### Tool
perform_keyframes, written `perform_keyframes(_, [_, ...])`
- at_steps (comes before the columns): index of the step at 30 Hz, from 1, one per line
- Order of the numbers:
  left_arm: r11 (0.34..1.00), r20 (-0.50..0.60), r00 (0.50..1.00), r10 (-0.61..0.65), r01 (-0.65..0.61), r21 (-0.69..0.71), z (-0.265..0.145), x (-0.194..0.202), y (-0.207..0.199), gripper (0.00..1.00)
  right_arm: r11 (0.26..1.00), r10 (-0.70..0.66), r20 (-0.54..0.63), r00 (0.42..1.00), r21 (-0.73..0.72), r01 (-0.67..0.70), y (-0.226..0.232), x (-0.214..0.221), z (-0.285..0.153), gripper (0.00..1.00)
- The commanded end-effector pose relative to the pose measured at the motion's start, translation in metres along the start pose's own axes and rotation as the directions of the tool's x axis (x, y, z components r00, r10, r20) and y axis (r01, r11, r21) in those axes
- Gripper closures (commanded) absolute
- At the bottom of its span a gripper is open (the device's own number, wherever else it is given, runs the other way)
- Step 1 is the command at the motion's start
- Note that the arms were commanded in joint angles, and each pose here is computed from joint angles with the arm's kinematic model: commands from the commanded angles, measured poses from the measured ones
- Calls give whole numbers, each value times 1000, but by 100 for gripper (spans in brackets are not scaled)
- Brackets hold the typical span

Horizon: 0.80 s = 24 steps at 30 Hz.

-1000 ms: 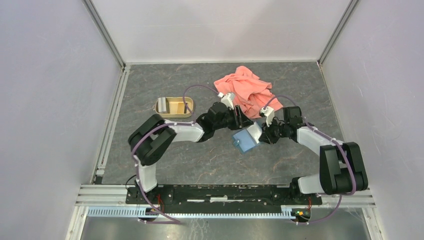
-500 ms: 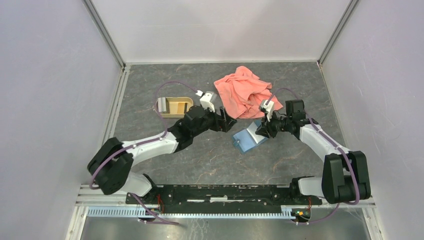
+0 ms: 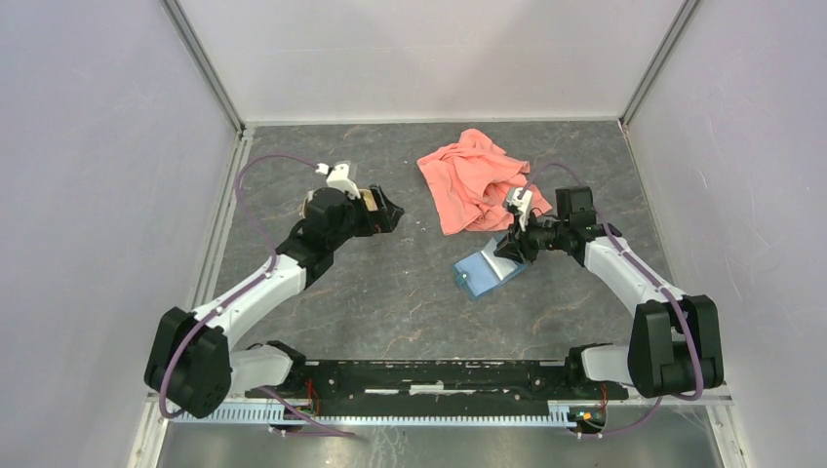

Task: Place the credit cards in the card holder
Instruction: Pick up the credit card from the storage box.

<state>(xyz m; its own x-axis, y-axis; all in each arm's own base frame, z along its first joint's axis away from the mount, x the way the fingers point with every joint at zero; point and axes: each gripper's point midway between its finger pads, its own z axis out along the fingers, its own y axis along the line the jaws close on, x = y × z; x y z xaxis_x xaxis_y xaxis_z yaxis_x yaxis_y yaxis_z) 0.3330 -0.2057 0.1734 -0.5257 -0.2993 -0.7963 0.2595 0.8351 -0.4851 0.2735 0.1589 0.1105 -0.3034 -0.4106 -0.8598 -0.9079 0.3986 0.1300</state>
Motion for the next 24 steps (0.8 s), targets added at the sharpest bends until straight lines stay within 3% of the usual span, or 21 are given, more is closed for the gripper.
perform_keyframes(1, [999,47,998,44,-44,-15,-15,-33,6,0,999,-27,23,999,-18,28,3,-9,3,68])
perform_keyframes(10, [990,-39,994,105,-108,-90,-18,-23,30,0,1000,-16,-12,1000,-22,16,7,5,10,68])
perform_keyframes(16, [975,-5,985,172,-171,-140,-28,-36,38,0,1000,-5,-38,999,-11,5,6,13,14,69])
perform_keyframes(20, [937,-1,963,269,-262,-232,-41,-56,51,0,999,21,-70,997,39,-19,-3,21,15,70])
perform_keyframes(24, [894,-74,936,345,-352,-278,-49,-66,59,0,997,50,-112,992,64,-43,-9,31,17,72])
